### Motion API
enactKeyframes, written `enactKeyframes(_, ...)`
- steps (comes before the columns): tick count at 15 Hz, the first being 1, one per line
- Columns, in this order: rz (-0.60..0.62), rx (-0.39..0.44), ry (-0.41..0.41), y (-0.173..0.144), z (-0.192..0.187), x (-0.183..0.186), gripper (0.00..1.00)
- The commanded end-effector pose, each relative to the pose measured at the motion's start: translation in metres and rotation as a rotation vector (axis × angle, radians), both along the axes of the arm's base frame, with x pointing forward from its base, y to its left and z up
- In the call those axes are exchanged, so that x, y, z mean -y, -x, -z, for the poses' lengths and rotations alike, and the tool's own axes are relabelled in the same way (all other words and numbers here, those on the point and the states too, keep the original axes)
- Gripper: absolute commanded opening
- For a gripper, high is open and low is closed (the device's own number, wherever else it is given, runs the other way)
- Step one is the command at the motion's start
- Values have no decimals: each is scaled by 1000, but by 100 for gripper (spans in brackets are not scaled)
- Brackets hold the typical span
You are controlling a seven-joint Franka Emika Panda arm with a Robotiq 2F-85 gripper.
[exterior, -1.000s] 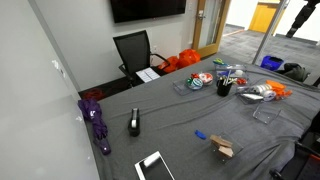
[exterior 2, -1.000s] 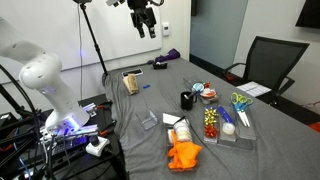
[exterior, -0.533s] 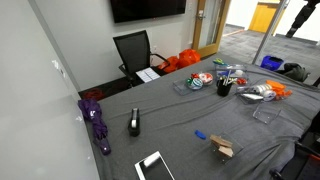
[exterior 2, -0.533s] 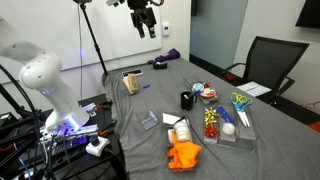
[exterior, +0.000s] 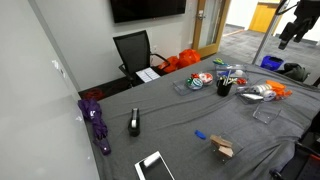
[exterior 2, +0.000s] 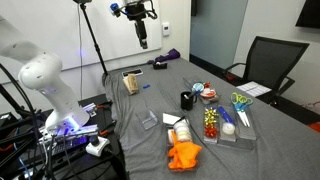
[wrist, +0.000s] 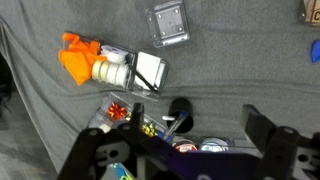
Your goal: Take the brown thing out of the clear plastic box
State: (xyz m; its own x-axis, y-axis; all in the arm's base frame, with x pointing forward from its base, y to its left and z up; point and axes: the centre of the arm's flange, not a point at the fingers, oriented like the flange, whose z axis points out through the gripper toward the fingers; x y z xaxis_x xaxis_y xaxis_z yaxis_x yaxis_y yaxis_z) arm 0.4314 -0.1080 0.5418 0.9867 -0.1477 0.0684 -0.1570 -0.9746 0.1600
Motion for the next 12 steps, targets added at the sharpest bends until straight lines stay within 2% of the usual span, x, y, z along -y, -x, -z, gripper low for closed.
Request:
enactKeyframes(1,170,-81,-72,5,25,-7,100)
enactKeyframes(5,342,-150,-198,12,47,-14,100)
enactKeyframes(12,671,-197,-382,15,85,-34,100)
